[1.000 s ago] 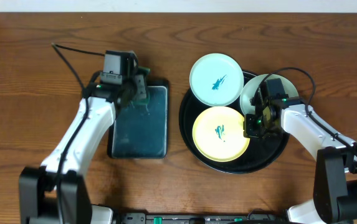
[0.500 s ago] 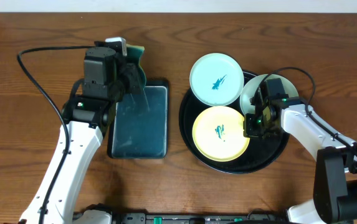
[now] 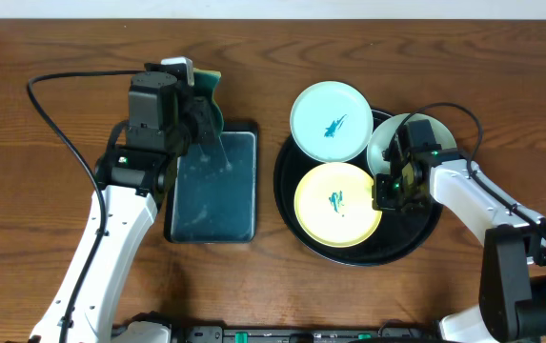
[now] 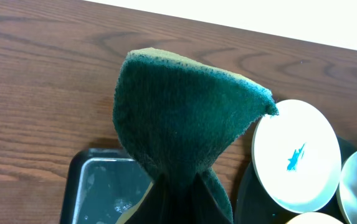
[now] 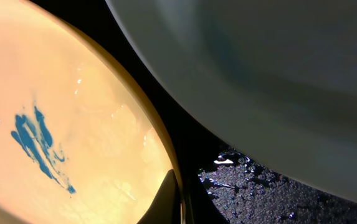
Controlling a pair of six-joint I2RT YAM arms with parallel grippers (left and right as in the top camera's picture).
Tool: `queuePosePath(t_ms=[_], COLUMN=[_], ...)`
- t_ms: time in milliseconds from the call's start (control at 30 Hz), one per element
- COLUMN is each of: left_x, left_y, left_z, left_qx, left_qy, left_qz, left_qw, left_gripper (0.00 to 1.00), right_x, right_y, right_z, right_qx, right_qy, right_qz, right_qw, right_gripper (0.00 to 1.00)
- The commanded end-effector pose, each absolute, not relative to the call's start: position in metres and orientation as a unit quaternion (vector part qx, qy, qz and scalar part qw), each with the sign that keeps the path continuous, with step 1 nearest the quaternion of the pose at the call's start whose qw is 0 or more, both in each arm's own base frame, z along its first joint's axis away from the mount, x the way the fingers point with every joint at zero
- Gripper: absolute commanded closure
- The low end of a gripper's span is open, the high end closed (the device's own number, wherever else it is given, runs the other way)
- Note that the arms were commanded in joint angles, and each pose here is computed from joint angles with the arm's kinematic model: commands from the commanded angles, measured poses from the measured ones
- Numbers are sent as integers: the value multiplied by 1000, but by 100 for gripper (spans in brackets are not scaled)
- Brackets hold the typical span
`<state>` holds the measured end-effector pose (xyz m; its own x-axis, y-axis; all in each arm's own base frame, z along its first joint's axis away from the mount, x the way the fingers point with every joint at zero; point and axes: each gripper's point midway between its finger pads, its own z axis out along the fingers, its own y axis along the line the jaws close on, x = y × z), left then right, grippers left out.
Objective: Clean dirty plates on tray and stack at the side
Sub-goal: 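Lift the sponge out of the water with the left gripper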
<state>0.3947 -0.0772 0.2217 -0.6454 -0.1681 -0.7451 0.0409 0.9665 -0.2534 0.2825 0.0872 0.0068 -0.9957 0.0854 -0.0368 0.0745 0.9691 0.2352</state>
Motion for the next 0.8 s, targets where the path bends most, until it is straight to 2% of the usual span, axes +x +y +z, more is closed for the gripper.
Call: queuePosePath(t_ms=[0, 533, 767], left_x=[397, 400, 396], left_y=[-76, -77, -76], left_z=[229, 217, 176], left_qx=[-32, -33, -47], left_qy=[894, 901, 928], left_qz=[-123, -120, -112], left_qw=[430, 415, 351], left_gripper=[93, 92, 93], right_x=[288, 288, 288], right_y=[90, 90, 90], right_z=[9, 9, 9], right_qx=[46, 46, 46], right_qy=[991, 991, 991], right_qz=[118, 118, 118], right_qw=[30, 30, 30], right_gripper=[99, 99, 99])
